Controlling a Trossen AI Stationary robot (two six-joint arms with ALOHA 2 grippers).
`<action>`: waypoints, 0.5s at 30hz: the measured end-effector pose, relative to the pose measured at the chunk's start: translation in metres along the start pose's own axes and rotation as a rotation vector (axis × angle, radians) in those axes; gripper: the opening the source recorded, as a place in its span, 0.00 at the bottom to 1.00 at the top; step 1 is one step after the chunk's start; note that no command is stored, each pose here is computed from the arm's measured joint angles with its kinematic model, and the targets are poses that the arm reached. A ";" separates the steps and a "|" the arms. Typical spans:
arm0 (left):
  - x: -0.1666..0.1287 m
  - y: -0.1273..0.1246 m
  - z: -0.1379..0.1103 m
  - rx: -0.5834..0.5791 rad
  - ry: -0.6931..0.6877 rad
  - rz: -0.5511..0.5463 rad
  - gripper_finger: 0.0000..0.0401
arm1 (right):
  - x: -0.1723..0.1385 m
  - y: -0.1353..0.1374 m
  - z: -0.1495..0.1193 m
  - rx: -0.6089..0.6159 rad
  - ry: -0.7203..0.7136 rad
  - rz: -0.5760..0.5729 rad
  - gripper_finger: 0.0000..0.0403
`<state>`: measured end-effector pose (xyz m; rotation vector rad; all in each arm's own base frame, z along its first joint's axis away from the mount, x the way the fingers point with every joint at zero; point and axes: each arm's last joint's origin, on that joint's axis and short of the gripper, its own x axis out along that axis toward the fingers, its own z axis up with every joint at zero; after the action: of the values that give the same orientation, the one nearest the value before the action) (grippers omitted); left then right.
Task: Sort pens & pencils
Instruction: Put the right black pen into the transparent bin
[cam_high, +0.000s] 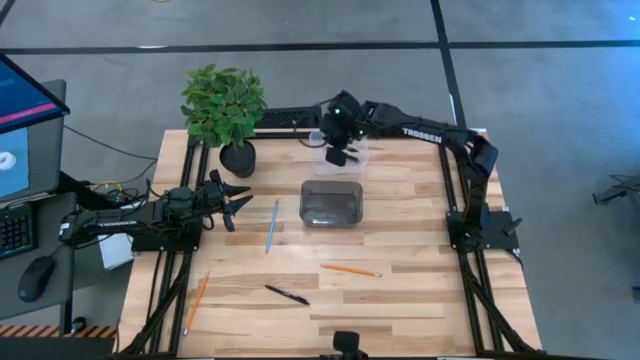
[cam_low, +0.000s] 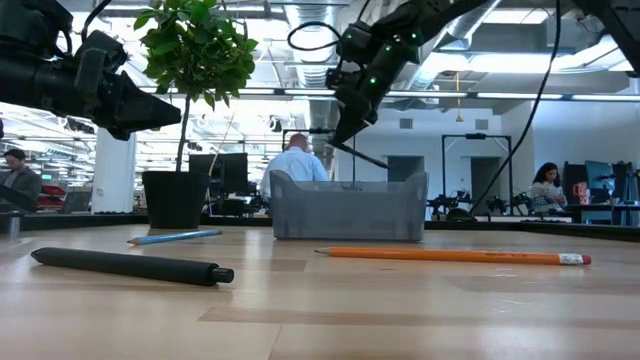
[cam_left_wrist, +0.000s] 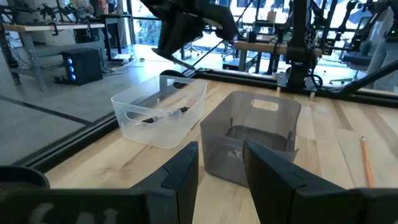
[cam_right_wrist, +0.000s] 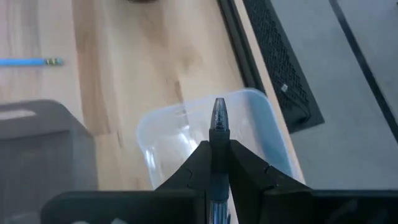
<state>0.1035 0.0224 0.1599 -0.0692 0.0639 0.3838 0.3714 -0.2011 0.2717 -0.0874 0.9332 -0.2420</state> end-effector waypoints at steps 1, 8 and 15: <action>0.000 0.000 0.000 0.000 0.000 0.000 0.29 | 0.000 -0.003 0.000 0.001 -0.006 -0.003 0.15; 0.000 0.000 0.000 0.000 0.000 0.000 0.29 | 0.024 -0.010 -0.009 0.020 0.032 0.009 0.15; 0.000 0.000 0.000 0.000 0.000 0.000 0.29 | 0.038 -0.012 -0.017 0.043 0.070 0.018 0.15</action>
<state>0.1035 0.0224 0.1600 -0.0689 0.0637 0.3836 0.3772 -0.2218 0.2344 -0.0310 0.9971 -0.2492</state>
